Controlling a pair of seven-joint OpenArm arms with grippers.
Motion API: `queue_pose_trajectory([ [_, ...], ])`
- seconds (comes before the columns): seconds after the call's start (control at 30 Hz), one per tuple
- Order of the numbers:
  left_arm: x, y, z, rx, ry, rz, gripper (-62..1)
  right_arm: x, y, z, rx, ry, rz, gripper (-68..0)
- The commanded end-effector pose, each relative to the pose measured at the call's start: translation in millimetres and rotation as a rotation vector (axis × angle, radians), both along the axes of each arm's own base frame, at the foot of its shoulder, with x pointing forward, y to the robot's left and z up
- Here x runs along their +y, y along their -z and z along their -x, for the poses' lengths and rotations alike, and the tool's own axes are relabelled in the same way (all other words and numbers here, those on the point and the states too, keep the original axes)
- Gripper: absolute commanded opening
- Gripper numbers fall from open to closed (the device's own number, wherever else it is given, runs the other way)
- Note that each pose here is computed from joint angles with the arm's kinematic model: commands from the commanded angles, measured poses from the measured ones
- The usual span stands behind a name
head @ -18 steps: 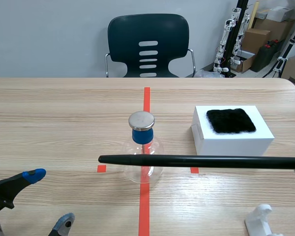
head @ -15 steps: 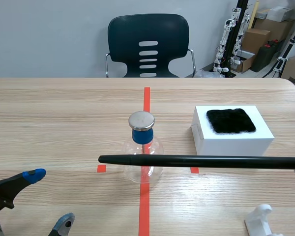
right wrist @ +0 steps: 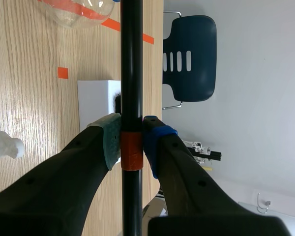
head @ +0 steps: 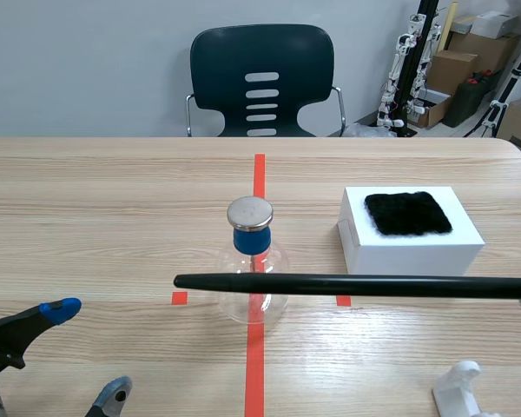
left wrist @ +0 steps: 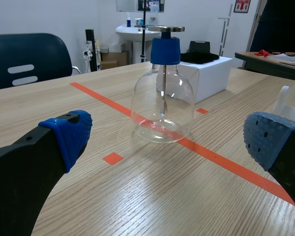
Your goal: Do the electroscope experiment. move the rod toward and away from the electroscope
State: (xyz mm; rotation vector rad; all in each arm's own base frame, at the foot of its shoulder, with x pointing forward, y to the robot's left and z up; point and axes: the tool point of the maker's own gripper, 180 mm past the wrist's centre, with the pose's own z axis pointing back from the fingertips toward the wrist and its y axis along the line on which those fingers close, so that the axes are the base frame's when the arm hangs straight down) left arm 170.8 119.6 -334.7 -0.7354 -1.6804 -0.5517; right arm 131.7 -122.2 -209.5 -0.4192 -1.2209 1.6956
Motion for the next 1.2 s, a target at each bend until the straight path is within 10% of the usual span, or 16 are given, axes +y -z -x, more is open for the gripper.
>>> queue_pose_trajectory([
  [0.0, -1, -7, -3, -0.025, -0.002, 0.024, 1.4, 0, -3, -0.8, -0.014, -0.001, -0.005, -66.0],
  [0.53, -1, -7, -3, -0.025, -0.002, 0.024, 1.4, -18, -21, -26.1, -0.132, 0.068, 0.037, -66.0],
  [0.83, -1, -7, -3, -0.025, -0.002, 0.024, 1.4, -38, -58, -84.6, -0.348, 0.128, 0.147, -66.0],
  [1.17, -1, -7, -3, -0.025, -0.002, 0.024, 1.4, -13, -61, -127.9, -0.539, 0.0, 0.26, -66.0],
])
